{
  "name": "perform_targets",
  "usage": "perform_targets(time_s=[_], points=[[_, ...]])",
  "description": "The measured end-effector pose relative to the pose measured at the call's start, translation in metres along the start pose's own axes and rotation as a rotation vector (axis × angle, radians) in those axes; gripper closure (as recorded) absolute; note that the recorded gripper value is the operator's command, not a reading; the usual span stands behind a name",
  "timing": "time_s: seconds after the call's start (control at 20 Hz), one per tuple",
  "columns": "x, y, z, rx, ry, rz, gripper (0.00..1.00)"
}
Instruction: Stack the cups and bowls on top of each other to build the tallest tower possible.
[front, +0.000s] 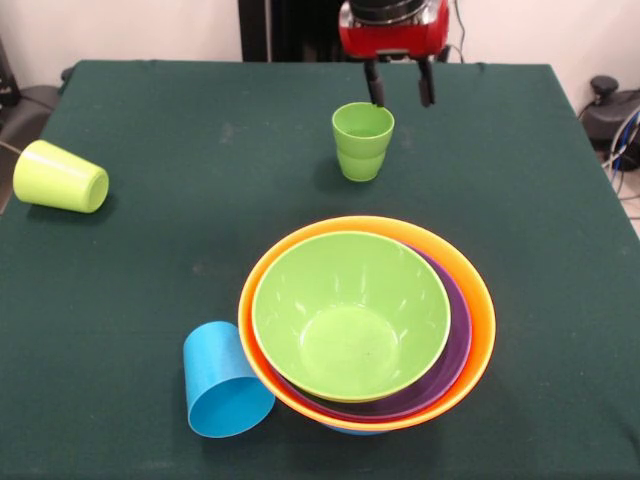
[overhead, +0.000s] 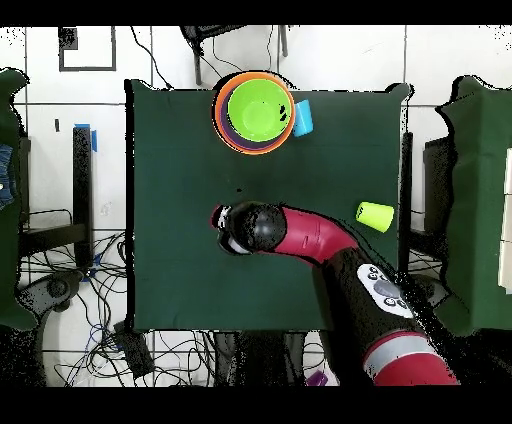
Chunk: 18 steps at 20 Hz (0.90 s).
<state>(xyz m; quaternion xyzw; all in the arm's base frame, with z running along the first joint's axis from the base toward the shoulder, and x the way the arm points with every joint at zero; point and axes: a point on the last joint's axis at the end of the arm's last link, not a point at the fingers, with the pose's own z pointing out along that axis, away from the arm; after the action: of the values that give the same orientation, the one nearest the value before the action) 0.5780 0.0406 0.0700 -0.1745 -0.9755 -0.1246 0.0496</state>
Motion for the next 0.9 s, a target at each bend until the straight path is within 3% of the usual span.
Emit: perform_targets(time_s=[0.35, 0.8, 0.85, 0.9], points=[[0.014, -0.02, 0.036, 0.024, 0.015, -0.021, 0.0], [0.044, -0.037, 0.079, 0.036, 0.102, -0.044, 0.0], [0.048, -0.04, 0.085, 0.032, 0.118, -0.037, 1.0], [0.048, -0.041, 0.085, 0.031, 0.119, -0.037, 1.0]])
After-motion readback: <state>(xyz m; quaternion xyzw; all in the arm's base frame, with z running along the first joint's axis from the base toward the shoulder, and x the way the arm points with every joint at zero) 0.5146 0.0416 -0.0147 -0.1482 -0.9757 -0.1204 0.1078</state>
